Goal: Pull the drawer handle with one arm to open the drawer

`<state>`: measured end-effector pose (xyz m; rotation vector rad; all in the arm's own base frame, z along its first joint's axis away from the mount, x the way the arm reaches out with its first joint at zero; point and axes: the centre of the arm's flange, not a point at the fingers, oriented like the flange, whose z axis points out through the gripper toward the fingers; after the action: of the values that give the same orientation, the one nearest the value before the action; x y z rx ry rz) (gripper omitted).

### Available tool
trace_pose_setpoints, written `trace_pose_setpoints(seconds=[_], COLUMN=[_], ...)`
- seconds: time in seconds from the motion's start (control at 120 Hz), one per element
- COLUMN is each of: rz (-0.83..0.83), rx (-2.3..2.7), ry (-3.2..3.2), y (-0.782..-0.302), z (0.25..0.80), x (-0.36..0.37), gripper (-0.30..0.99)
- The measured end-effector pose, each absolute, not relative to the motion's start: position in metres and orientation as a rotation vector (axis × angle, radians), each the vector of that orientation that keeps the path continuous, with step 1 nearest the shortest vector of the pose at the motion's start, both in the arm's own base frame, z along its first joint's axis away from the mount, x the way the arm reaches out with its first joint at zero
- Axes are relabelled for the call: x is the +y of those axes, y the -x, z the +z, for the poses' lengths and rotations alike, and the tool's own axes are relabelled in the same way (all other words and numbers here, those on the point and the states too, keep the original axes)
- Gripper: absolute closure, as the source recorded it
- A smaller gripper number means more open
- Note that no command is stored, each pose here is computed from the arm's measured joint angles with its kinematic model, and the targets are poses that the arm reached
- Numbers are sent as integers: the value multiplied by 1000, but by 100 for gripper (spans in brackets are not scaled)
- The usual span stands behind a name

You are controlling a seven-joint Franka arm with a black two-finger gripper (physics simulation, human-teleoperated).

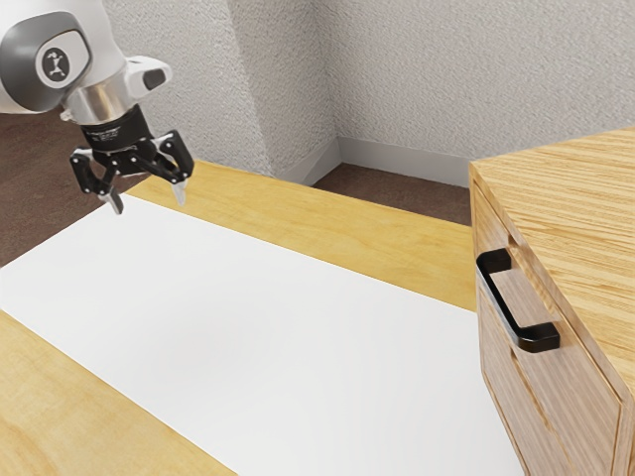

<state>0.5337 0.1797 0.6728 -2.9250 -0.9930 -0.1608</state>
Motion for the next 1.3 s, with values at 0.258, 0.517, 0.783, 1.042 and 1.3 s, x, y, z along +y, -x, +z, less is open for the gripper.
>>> trace_pose_setpoints(seconds=[0.258, 0.517, 0.783, 1.042, 1.3], rz=[-223, -511, -372, -231, 16], rx=[-931, -660, -592, -674, -571], ry=[2938, 2966, 2976, 2948, 3022], y=[-528, -495, -533, -548, -514], z=[695, 802, 758, 715, 669], x=[185, 80, 57, 90, 43], gripper=[0, 0, 0, 0, 0])
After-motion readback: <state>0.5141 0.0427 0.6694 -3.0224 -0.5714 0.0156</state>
